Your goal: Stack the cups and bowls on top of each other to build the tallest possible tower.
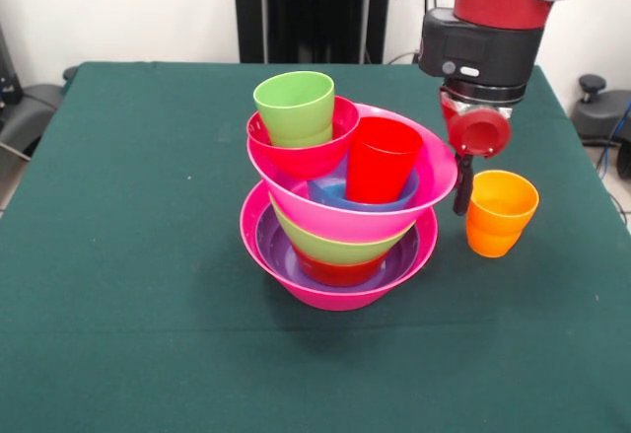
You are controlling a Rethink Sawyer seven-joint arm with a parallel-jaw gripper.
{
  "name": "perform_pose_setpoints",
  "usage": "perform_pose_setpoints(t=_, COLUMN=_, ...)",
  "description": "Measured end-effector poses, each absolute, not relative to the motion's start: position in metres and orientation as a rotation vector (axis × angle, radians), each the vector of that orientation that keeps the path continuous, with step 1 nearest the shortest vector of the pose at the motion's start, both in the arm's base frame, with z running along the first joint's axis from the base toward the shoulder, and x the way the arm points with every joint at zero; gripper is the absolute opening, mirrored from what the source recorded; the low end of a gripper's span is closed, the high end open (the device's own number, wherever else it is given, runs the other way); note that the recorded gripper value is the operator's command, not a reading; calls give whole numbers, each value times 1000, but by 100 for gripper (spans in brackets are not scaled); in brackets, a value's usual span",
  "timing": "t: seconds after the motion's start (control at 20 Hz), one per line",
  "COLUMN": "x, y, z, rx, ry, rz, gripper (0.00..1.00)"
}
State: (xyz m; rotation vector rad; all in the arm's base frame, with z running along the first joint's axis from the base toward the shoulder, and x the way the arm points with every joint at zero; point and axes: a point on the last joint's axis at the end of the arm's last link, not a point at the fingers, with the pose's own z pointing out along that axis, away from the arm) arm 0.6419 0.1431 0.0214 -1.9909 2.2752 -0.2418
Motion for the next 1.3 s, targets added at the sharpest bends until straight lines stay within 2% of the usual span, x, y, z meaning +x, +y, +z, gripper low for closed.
perform_pose_setpoints(t=1.3, x=639, y=143, z=16, rx=-2044, ry=2244, rz=-243, gripper=100)
